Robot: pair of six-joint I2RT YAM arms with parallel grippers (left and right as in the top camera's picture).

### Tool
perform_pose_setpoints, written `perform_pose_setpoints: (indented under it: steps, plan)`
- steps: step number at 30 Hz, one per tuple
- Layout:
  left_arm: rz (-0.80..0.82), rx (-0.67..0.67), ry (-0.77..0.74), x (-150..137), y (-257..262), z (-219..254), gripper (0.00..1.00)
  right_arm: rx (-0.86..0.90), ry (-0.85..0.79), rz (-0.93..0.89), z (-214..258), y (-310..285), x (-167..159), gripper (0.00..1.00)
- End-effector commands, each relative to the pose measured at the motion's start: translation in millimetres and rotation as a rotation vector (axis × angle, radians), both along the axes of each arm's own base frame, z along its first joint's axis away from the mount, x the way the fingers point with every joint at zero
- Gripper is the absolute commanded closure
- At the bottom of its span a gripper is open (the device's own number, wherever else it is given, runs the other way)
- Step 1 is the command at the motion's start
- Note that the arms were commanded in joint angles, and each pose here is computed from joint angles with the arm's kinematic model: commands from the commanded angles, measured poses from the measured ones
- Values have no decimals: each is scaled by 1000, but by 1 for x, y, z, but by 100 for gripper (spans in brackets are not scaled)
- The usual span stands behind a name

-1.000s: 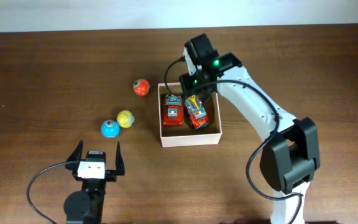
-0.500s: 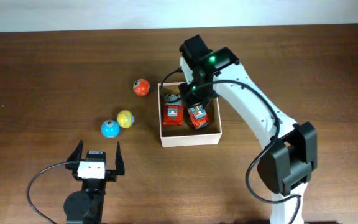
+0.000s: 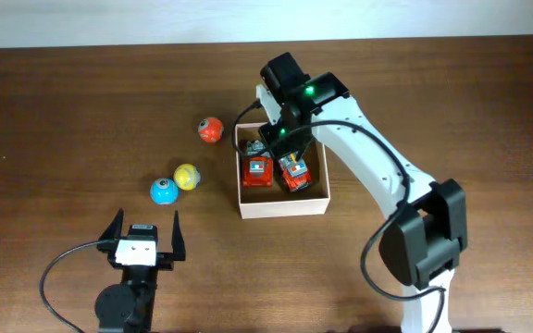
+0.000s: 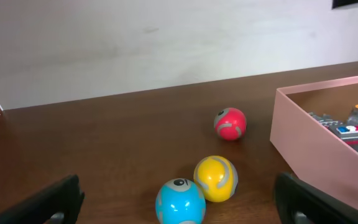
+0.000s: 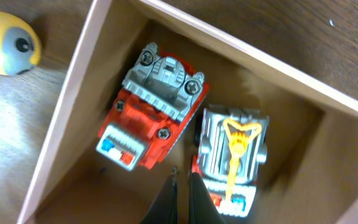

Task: Pack container
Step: 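Open the right gripper and release the truck in the box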

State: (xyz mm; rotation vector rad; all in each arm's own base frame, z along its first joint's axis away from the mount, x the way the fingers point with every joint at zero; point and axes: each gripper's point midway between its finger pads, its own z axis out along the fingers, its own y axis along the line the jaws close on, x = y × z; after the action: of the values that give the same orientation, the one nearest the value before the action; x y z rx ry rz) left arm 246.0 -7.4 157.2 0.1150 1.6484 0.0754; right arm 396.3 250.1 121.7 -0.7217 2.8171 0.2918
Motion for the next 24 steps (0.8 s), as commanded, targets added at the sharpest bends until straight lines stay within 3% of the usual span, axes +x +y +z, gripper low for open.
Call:
perform_pose_setpoints:
  steps: [1, 24]
  plan:
    - [-7, 15, -1, 0, 0, -1, 1, -8, -3, 54, -11, 5, 5, 96]
    - [-7, 15, -1, 0, 0, -1, 1, -63, 2, 81, -48, 1, 18, 96]
